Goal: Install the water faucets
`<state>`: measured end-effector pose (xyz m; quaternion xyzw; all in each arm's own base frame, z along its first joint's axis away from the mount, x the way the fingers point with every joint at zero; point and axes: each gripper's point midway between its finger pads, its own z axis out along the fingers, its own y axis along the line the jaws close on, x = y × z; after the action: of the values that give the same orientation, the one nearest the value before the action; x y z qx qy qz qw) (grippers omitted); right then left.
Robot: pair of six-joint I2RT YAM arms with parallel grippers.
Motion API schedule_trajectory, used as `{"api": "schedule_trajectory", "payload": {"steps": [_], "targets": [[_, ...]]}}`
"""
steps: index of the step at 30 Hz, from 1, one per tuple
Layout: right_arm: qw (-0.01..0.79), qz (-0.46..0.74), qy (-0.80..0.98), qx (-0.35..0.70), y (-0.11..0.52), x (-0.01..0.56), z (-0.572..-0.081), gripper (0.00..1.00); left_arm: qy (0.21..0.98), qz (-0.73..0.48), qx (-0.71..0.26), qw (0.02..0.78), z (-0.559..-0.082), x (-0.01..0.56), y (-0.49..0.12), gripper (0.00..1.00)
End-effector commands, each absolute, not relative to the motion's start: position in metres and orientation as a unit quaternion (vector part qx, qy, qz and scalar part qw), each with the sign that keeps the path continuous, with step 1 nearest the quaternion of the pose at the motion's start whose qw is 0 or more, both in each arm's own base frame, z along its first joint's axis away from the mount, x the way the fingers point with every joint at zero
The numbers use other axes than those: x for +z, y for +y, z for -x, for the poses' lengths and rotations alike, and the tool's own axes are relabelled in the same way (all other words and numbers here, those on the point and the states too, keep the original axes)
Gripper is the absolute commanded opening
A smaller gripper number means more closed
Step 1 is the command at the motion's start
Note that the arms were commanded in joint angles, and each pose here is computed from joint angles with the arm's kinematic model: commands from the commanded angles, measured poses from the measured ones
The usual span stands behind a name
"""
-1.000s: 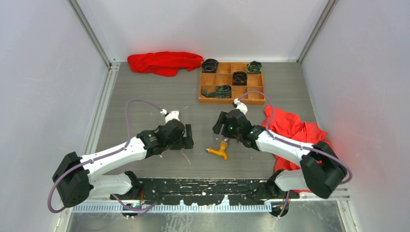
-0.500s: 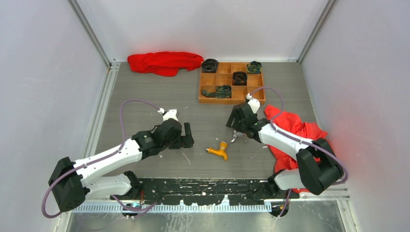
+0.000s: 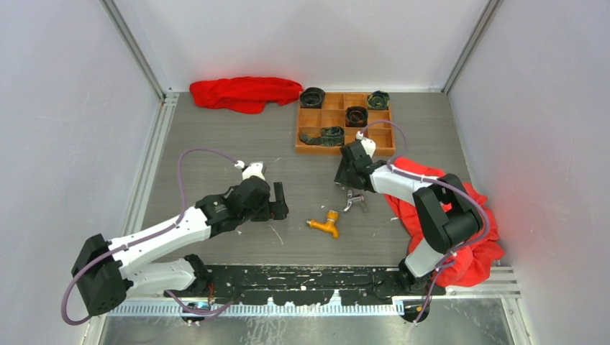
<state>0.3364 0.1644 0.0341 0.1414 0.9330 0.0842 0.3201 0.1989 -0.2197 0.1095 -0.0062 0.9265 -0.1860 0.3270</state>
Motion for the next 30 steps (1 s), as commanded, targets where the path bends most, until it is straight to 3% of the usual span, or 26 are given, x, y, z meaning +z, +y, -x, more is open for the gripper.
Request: {"api": "schedule_trajectory", "payload": {"steps": [1,8,13,19,30], "targets": [[0.315,-0.121,0.933,0.122,0.185,0.042,-0.347,0.48,0.912,0.011,-0.195,0.362,-0.209,0.131,-0.219,0.97],[0.312,-0.095,0.934,0.144,0.194,0.046,-0.346,0.27,0.909,0.015,-0.191,0.369,-0.210,0.133,-0.215,0.97],[0.305,-0.058,0.927,0.210,0.218,0.058,-0.340,0.25,0.910,0.017,-0.189,0.369,-0.209,0.131,-0.214,0.98],[0.291,-0.015,0.914,0.284,0.248,0.074,-0.329,0.17,0.902,0.001,-0.223,0.369,-0.207,0.139,-0.227,0.99],[0.197,-0.013,0.852,0.484,0.312,0.110,-0.299,0.17,0.871,0.056,-0.340,0.349,-0.215,0.152,-0.261,0.95]]}}
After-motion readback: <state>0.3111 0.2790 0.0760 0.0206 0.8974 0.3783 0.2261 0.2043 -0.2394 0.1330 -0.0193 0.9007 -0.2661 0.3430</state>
